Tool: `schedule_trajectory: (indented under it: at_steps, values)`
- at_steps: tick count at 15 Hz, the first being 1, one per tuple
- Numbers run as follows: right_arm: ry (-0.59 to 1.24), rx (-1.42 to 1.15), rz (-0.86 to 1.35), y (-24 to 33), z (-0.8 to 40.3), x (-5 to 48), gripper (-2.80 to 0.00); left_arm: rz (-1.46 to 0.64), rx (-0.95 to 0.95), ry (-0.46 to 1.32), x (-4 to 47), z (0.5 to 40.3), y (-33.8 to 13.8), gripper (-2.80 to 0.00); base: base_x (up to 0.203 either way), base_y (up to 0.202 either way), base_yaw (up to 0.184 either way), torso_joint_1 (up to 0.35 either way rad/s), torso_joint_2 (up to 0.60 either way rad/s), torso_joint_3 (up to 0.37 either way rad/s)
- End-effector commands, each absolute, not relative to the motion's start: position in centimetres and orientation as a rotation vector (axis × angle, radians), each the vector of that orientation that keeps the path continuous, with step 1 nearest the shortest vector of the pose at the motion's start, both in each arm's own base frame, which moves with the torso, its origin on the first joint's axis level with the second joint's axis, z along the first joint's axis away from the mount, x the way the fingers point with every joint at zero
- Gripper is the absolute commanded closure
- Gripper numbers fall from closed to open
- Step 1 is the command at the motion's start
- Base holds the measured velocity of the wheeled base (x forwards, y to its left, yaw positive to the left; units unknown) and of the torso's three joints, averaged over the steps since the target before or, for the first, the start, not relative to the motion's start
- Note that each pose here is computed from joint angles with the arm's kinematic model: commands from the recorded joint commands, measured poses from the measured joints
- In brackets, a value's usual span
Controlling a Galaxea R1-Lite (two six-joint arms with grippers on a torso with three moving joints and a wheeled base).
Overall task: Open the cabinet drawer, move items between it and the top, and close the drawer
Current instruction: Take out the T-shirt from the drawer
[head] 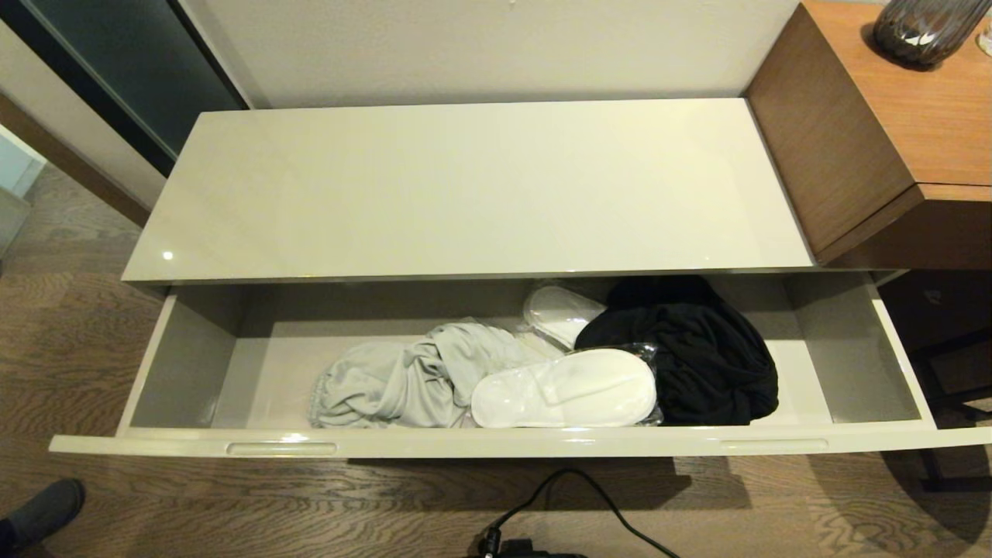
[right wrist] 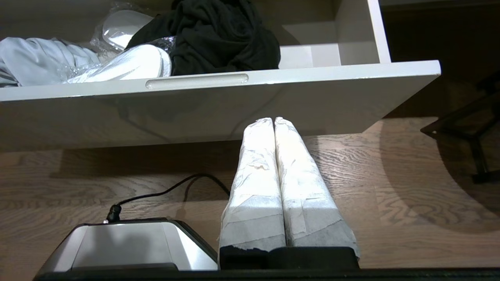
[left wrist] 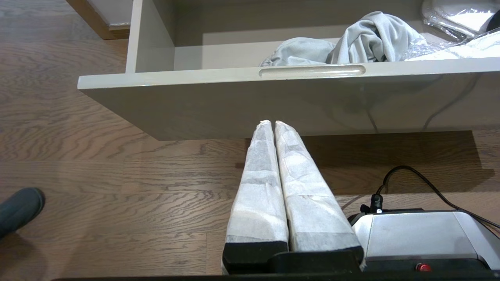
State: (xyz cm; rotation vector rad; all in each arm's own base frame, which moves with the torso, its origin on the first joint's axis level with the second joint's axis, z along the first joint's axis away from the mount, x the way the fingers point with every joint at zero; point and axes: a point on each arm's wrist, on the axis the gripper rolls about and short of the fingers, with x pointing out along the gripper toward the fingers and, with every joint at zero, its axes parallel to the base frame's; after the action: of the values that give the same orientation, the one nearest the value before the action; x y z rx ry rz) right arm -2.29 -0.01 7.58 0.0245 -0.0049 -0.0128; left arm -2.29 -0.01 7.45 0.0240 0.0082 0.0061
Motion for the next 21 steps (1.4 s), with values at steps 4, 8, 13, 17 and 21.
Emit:
schedule_trajectory:
  at_steps: [4,8,13,17,21]
  values:
    - [-0.038,0.01,-0.015,0.0,10.4,-3.6,0.0,0.008,0.023,0.011,-2.3,7.5,0.0,0.0,0.0,0.0,0.0,0.0,0.0,0.0]
    - [-0.055,0.009,0.045,0.1,15.0,-7.4,0.0,0.006,0.023,0.011,-2.3,7.5,0.0,0.0,0.0,0.0,0.0,0.0,0.0,0.0]
    - [-0.106,0.001,0.043,0.2,19.0,-9.2,0.0,0.008,0.023,0.011,-2.3,7.5,0.0,0.0,0.0,0.0,0.0,0.0,0.0,0.0]
    - [-0.109,0.081,0.034,0.1,27.2,-6.6,0.0,0.008,0.023,0.011,-2.3,7.5,0.0,0.0,0.0,0.0,0.0,0.0,0.0,0.0]
    - [0.211,0.13,0.056,0.2,30.3,2.3,0.0,0.008,0.023,0.011,-2.3,7.5,0.0,0.0,0.0,0.0,0.0,0.0,0.0,0.0]
